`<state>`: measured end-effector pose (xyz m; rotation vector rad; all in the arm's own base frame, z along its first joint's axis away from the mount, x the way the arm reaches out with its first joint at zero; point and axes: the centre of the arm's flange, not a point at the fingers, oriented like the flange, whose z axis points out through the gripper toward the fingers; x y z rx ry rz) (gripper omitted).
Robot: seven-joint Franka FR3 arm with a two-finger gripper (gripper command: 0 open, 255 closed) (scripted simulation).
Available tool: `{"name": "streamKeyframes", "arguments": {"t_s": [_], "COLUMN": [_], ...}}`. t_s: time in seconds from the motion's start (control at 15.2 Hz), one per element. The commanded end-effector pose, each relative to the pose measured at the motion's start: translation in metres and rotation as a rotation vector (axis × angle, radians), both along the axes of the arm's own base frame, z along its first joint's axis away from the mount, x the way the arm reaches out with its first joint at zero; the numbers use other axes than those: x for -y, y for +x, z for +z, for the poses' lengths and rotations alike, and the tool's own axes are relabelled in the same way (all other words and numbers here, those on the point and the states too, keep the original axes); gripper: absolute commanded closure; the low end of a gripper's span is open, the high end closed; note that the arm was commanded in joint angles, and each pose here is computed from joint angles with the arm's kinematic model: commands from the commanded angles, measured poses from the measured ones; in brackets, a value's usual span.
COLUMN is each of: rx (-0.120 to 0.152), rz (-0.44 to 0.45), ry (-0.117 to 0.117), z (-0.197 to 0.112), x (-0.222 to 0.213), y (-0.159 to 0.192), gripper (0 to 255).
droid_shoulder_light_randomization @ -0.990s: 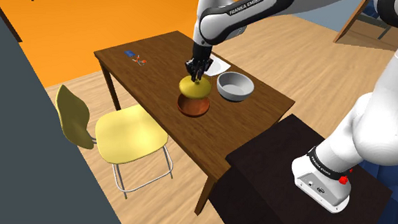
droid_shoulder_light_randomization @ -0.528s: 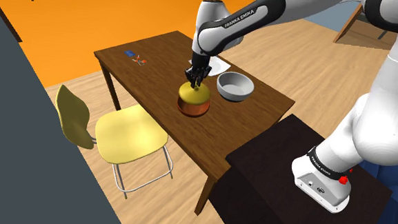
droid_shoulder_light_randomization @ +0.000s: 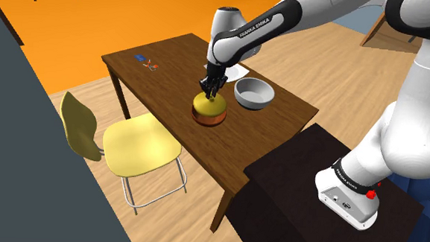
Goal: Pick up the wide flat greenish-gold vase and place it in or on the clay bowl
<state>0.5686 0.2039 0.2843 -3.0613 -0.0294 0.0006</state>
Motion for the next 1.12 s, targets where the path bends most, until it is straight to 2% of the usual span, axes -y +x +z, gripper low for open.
{"name": "streamKeyframes", "arguments": {"t_s": [0.0, 0.07, 0.13, 0.46, 0.73, 1.06], "rx": [0.001, 0.001, 0.001, 0.001, 0.001, 0.001], "rz": [0.000, 0.000, 0.000, 0.000, 0.000, 0.000], "ry": [0.000, 0.000, 0.000, 0.000, 0.000, 0.000], "z": [0.000, 0.000, 0.000, 0.000, 0.050, 0.050], "x": [0.000, 0.000, 0.000, 0.000, 0.004, 0.004], "y": [0.000, 0.000, 0.000, 0.000, 0.000, 0.000], "gripper": [255, 255, 0, 0, 0, 0]}}
